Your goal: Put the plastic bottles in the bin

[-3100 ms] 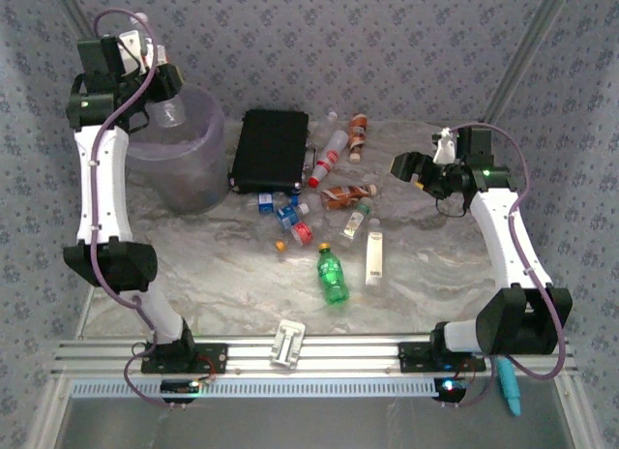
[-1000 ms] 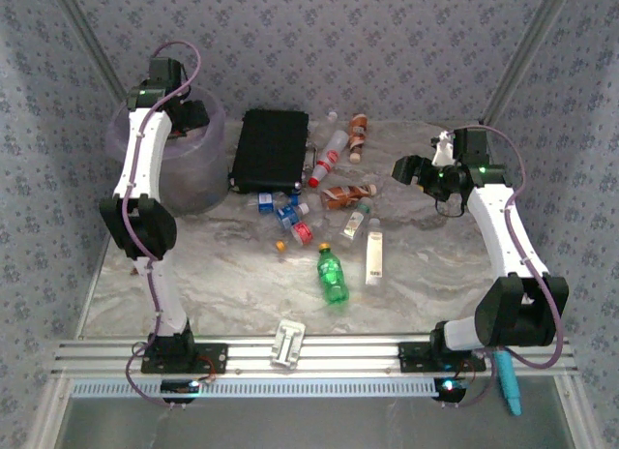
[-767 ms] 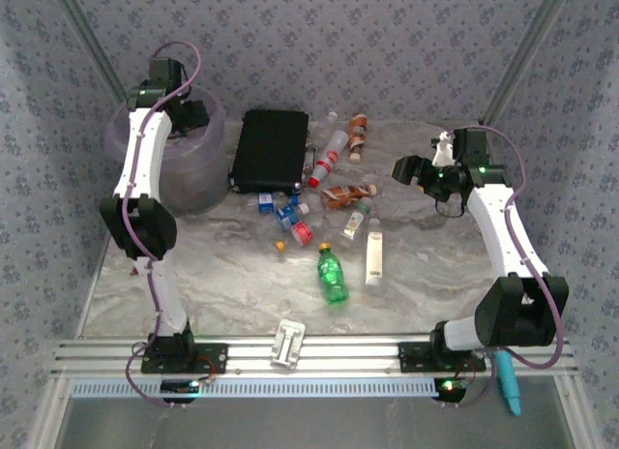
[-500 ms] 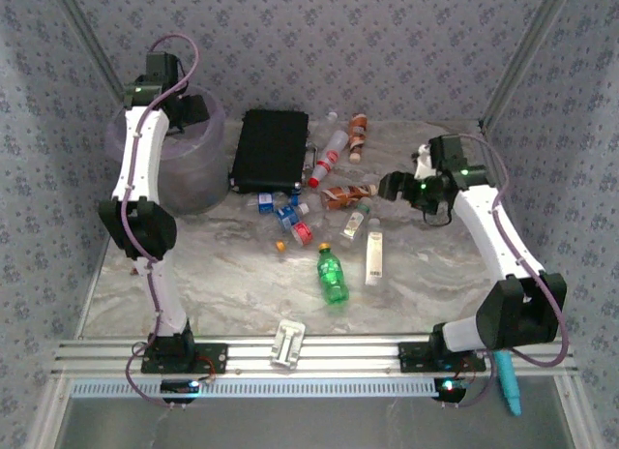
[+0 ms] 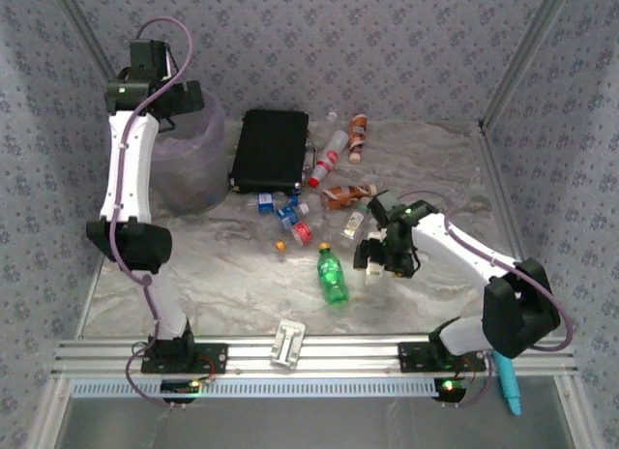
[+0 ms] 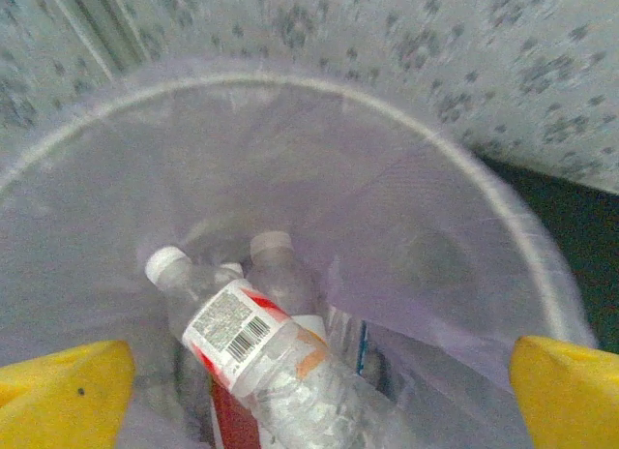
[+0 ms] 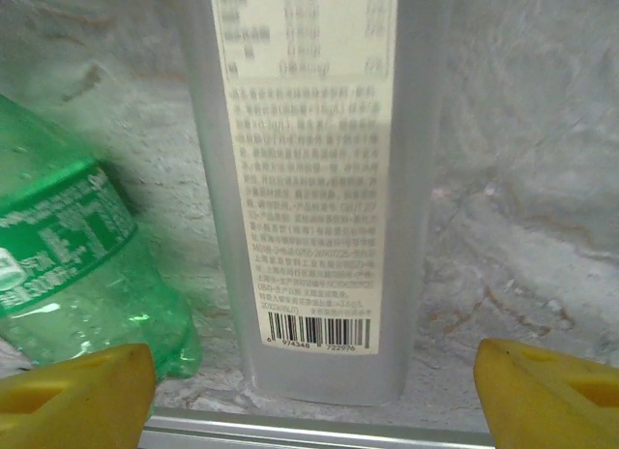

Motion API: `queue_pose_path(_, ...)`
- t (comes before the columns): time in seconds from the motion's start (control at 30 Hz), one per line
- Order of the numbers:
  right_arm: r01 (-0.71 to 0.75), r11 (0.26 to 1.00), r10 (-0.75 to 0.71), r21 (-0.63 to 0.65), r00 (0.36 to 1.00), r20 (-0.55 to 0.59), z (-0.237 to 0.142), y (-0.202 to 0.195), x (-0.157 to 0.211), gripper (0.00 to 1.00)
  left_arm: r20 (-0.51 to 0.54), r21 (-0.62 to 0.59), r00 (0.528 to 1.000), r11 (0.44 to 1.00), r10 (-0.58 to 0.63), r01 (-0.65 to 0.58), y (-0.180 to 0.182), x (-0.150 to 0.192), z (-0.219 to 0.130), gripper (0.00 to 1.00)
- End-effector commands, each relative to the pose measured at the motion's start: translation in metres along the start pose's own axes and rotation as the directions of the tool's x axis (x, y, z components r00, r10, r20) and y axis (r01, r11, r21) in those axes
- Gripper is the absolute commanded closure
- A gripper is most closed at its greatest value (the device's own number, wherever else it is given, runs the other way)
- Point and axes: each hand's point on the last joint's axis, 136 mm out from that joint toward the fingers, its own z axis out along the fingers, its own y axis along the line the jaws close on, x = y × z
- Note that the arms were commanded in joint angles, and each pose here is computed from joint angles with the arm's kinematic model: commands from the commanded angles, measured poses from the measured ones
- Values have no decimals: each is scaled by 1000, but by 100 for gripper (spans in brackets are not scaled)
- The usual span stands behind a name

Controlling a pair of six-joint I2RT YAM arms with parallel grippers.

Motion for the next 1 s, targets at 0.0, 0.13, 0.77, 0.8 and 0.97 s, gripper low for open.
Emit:
queue_pose_path(0.0, -67, 997, 67, 28, 998, 1, 18, -1, -2, 14, 171, 22, 981, 995, 88, -93, -24, -22, -77, 0)
queue_pose_path(0.13, -64, 993, 63, 102, 998, 20, 35, -15, -6, 16, 194, 137, 976, 982, 101, -129, -62, 5, -108, 0)
queue_pose_path(0.77, -73, 982, 65, 177, 996, 53, 45, -29, -11, 35, -157, 571, 977, 794, -146, 210, -187, 169, -77, 0)
queue_pose_path(0.8, -71, 980, 62, 183, 997, 53, 41, -30, -10, 38, -161, 576, 977, 790, -142, 210, -191, 168, -77, 0)
queue_pose_path(0.97, -63, 984, 51, 165, 996, 73, 9, -33, -10, 44, -144, 575, 981, 796, -128, 188, -193, 158, -83, 0)
